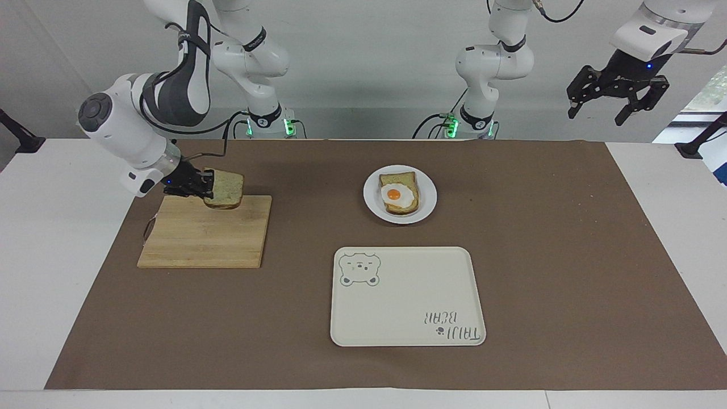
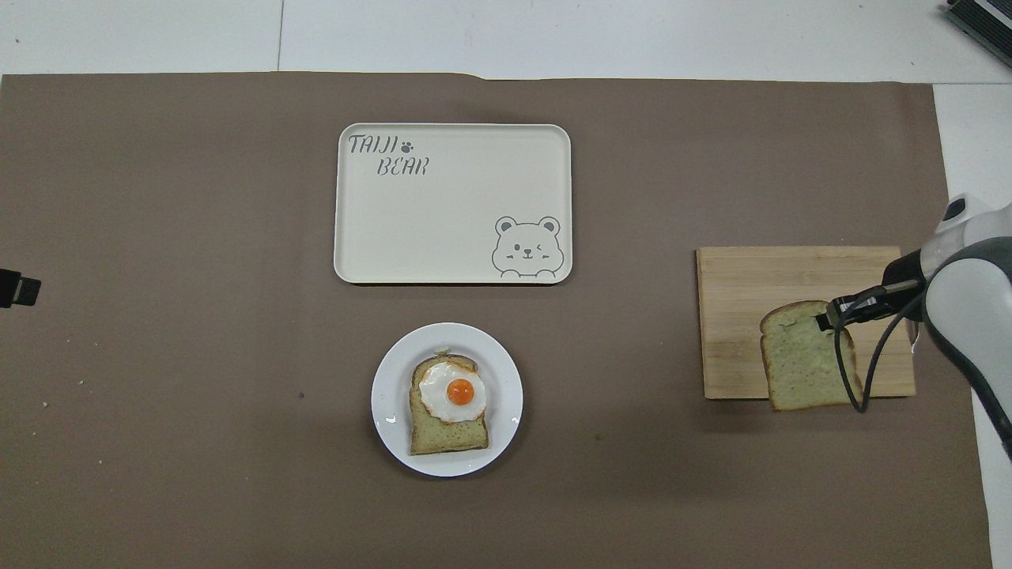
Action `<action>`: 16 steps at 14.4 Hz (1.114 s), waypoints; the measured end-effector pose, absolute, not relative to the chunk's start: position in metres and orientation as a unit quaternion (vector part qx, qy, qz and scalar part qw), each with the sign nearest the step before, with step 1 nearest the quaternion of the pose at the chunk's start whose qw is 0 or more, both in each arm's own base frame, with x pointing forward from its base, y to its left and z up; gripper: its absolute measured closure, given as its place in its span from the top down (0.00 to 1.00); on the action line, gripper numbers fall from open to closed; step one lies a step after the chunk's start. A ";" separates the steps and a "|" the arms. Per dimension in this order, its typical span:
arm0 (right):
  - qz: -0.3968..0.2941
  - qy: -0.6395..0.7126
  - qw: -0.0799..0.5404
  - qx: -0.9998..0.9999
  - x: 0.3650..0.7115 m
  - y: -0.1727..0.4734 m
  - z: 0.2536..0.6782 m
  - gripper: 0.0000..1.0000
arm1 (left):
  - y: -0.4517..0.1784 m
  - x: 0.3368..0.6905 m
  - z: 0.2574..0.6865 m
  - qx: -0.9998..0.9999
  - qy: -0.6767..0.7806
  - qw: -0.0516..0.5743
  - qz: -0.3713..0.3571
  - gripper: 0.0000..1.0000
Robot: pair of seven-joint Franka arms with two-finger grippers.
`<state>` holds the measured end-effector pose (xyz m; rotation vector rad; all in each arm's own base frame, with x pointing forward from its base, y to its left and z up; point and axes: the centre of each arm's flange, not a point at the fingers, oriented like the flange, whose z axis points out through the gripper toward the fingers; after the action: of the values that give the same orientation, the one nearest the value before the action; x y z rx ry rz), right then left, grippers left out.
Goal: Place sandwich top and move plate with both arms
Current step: 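Lift the toast slice with the right gripper and carry it toward the plate, then lower the toast onto the egg toast and open the right gripper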
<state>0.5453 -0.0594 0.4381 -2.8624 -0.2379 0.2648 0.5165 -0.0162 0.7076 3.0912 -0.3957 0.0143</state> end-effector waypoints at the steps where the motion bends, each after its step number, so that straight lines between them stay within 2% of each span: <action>1: 0.091 -0.082 0.147 -0.982 0.546 -0.053 0.442 0.12 | -0.016 0.517 0.708 0.992 -0.127 0.013 0.005 1.00; 5: 0.096 -0.096 0.190 -0.972 0.548 -0.010 0.443 0.12 | -0.016 0.516 0.708 0.992 -0.127 0.013 0.005 1.00; 10: 0.125 -0.070 0.204 -0.969 0.545 0.076 0.444 0.12 | -0.016 0.516 0.706 0.992 -0.127 0.013 0.003 1.00; 16: 0.128 -0.058 0.213 -0.967 0.541 0.168 0.431 0.12 | -0.016 0.516 0.706 0.992 -0.127 0.013 0.002 1.00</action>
<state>0.5408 0.1681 0.4314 -2.6835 -0.1620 0.3546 0.5157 -0.0162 0.7058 3.0906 -0.3952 0.0050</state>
